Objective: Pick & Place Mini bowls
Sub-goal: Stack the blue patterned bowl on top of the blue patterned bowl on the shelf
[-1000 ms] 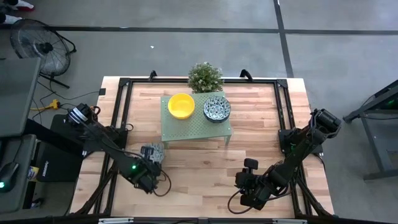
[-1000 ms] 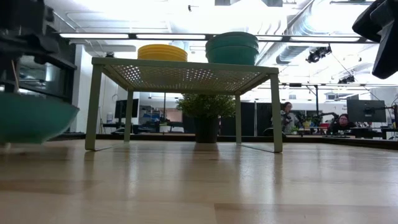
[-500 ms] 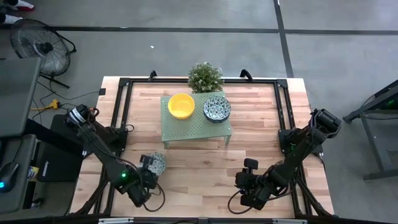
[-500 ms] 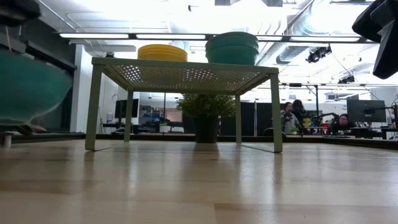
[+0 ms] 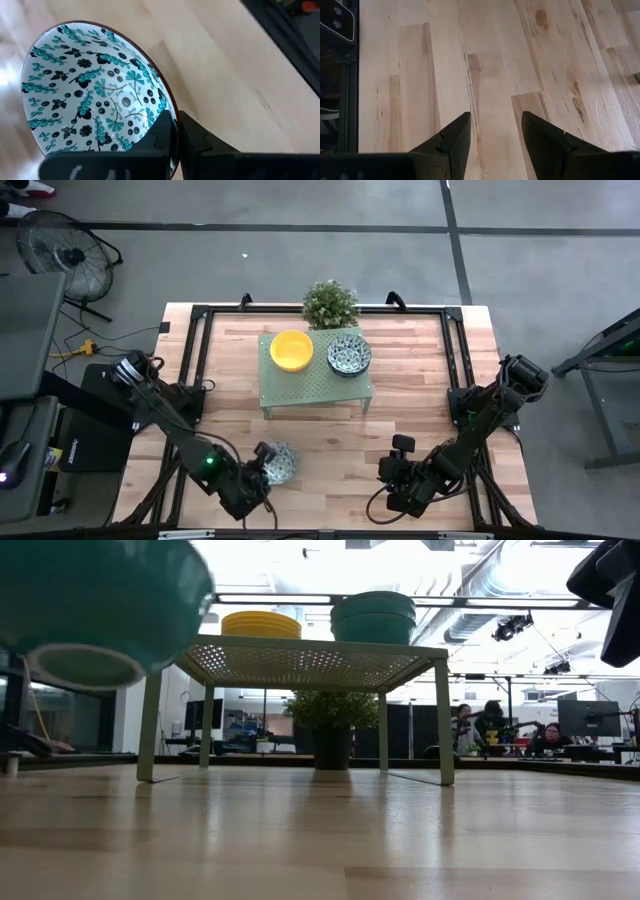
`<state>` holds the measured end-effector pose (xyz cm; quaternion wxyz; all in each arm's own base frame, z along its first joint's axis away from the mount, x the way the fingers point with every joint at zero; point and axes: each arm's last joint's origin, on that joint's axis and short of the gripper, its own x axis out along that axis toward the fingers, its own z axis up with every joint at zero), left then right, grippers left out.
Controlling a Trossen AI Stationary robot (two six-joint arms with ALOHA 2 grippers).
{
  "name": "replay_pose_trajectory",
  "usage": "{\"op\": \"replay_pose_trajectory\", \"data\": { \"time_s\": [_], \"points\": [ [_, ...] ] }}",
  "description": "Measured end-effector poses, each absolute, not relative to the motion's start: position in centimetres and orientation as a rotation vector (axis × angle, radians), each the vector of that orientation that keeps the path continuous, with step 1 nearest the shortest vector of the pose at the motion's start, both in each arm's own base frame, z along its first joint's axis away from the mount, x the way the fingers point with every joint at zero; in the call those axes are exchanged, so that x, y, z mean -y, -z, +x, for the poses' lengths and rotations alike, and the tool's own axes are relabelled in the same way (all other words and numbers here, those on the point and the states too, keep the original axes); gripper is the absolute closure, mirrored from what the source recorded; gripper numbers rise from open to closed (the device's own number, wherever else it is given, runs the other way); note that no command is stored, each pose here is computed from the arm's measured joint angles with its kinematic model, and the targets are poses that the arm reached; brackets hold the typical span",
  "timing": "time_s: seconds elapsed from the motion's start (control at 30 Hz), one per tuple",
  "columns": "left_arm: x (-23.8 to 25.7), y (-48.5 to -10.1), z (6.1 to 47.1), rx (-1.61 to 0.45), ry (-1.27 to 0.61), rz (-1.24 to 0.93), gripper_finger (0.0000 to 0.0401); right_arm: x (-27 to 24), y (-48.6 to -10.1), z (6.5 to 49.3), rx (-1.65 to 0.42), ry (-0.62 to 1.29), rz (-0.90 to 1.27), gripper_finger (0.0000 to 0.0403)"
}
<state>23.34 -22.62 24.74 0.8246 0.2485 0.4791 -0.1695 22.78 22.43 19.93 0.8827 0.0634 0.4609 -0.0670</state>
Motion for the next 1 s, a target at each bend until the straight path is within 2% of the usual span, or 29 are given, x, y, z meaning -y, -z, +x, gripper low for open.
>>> {"op": "replay_pose_trajectory", "data": {
  "time_s": [0.33,0.6,1.0],
  "points": [
    [24.0,-26.3,27.7,-0.961,0.466,0.679,0.0398,-22.4,-19.8,22.5,-0.997,0.133,0.134,0.0238],
    [23.0,-28.5,29.8,-0.912,0.429,0.808,0.0398,-22.4,-19.4,20.3,-1.044,0.259,0.106,0.0238],
    [19.0,-33.1,33.0,-0.823,0.407,0.929,0.0398,-23.8,-19.8,17.2,-0.89,0.308,0.013,0.0238]
  ]
}}
